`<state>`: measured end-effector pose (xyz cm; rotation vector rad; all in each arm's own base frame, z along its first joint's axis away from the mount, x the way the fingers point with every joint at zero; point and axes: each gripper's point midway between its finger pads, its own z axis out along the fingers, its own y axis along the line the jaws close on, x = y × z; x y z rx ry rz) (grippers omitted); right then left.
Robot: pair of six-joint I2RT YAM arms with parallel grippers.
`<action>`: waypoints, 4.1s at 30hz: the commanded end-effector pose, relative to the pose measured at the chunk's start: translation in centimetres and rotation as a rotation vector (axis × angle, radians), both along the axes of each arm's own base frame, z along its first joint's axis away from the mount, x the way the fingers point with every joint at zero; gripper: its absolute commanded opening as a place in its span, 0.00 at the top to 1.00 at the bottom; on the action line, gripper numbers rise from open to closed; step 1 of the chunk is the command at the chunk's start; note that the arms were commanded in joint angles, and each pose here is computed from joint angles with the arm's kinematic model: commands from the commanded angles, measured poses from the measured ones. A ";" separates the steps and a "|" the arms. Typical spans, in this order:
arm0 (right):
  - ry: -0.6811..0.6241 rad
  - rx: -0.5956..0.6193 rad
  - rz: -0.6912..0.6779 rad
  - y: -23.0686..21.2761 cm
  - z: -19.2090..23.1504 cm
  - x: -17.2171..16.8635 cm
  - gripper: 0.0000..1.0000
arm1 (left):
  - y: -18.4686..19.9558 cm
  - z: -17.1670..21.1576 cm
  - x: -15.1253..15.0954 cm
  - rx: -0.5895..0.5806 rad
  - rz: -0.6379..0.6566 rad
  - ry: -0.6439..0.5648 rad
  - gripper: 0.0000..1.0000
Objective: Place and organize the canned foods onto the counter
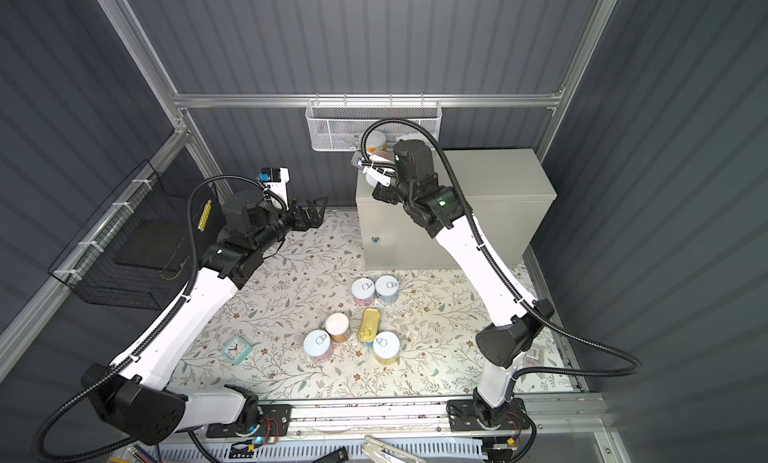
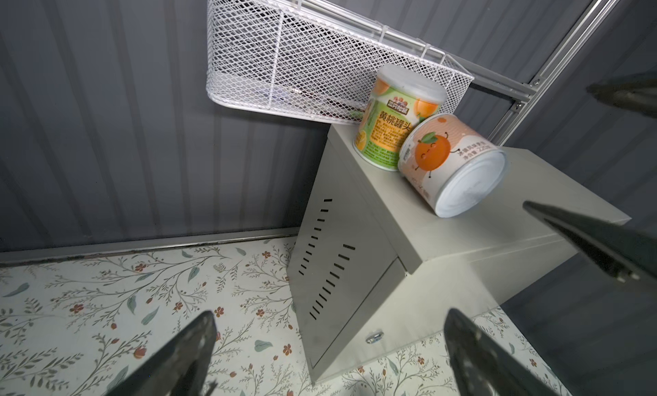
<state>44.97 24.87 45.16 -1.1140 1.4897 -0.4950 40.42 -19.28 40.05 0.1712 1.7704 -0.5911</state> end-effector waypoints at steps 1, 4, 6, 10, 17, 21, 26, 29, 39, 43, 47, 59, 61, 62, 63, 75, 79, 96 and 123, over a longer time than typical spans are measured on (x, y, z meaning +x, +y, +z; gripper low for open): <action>0.061 0.008 0.006 0.6 -2.4 0.4 0.01 | -1.1 3.1 0.1 -0.074 -0.058 -0.053 0.00; 0.076 0.135 0.001 0.4 -0.6 0.0 0.01 | -1.4 3.1 0.5 -0.087 -0.064 -0.048 0.00; 0.113 0.255 -0.016 0.0 0.7 -0.6 0.01 | -1.5 3.1 0.5 -0.093 -0.067 -0.050 0.00; 0.175 0.463 -0.047 -0.3 3.4 -1.8 0.01 | -1.4 2.6 0.6 -0.093 -0.062 -0.043 0.00; 0.375 0.849 -0.161 -2.7 4.6 -2.9 0.01 | -1.3 1.8 0.4 -0.098 -0.060 -0.029 0.00; 0.435 0.930 -0.098 -1.9 4.0 -3.7 0.01 | -1.9 2.0 0.5 -0.117 -0.084 -0.038 0.00; 0.454 0.933 -0.057 -0.7 3.1 -3.2 0.01 | -2.3 2.4 0.4 -0.120 -0.114 -0.042 0.00; 0.476 0.954 -0.025 0.4 2.2 -2.8 0.01 | -2.1 2.6 0.0 -0.124 -0.111 -0.046 0.00; 0.427 1.012 -0.044 2.1 -1.3 0.1 0.01 | -0.9 0.7 -1.6 -0.102 -0.083 -0.015 0.00; 0.367 1.019 -0.049 2.8 -1.9 1.4 0.01 | -0.4 0.3 -1.9 -0.094 -0.065 -0.011 0.00; 0.320 1.030 -0.058 3.4 -2.7 2.3 0.01 | -0.2 -0.1 -2.2 -0.082 -0.056 -0.004 0.00; 0.211 1.002 -0.176 3.5 -5.0 5.2 0.01 | 0.7 -0.7 -2.2 -0.032 -0.016 -0.005 0.00; 0.190 1.003 -0.198 3.2 -5.1 5.6 0.01 | 0.7 -0.7 -2.1 -0.031 -0.014 -0.007 0.00; 0.177 1.006 -0.203 3.1 -5.1 5.7 0.01 | 0.7 -0.8 -2.1 -0.030 -0.013 -0.005 0.00; 0.168 1.009 -0.201 3.1 -5.0 5.7 0.01 | 0.7 -0.9 -2.1 -0.029 -0.013 -0.004 0.00; 0.064 1.005 -0.093 5.0 -4.5 4.9 0.23 | 0.6 -1.5 -1.7 -0.025 -0.010 0.005 0.00; 0.038 1.009 -0.059 4.6 -4.2 3.3 0.26 | 0.1 -1.5 -1.5 -0.055 -0.027 0.017 0.00; 0.044 0.977 0.380 7.9 -2.7 -8.3 0.31 | -5.6 3.0 -3.8 -0.588 -0.386 0.117 0.00; 0.054 1.011 0.499 10.0 -1.5 -11.1 0.33 | -7.2 1.1 -5.0 -0.604 -0.428 0.198 0.00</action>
